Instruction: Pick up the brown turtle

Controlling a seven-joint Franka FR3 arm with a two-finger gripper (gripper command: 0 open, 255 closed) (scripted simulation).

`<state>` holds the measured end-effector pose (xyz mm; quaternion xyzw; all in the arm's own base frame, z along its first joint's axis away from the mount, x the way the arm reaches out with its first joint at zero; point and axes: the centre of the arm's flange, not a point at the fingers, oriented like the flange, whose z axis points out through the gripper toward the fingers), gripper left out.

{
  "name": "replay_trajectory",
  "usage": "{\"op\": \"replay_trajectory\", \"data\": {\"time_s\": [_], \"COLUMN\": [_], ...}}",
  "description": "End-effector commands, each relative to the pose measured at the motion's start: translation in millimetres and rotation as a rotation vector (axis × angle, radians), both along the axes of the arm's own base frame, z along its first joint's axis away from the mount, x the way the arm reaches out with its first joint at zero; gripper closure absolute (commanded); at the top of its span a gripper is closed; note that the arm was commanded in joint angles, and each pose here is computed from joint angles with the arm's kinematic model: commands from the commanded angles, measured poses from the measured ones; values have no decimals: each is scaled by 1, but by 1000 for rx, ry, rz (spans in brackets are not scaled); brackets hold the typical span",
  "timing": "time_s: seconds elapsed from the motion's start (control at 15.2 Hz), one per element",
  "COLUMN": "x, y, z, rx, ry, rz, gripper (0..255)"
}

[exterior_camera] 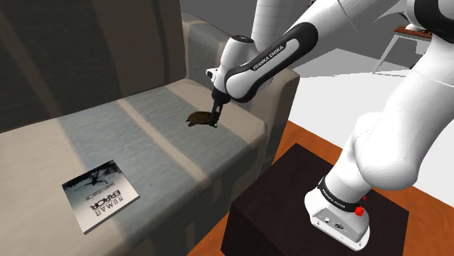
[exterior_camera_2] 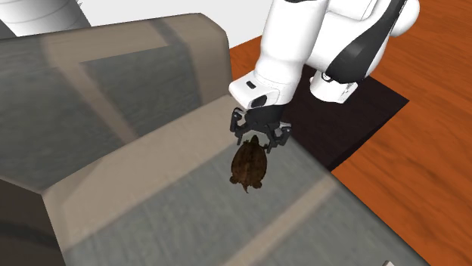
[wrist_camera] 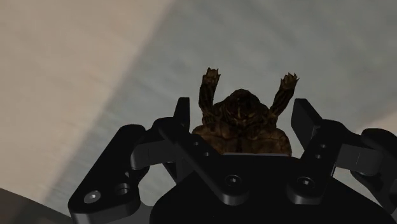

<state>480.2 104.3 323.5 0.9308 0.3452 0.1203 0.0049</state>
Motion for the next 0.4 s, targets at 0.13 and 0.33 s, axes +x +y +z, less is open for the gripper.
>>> {"op": "replay_trajectory", "data": {"time_s": [0.13, 0.33], "x": [0, 0], "y": [-1, -1], "z": [21, 27], "rx": [0, 0], "ry": [0, 0], "rz": [0, 0], "gripper": [255, 255]}}
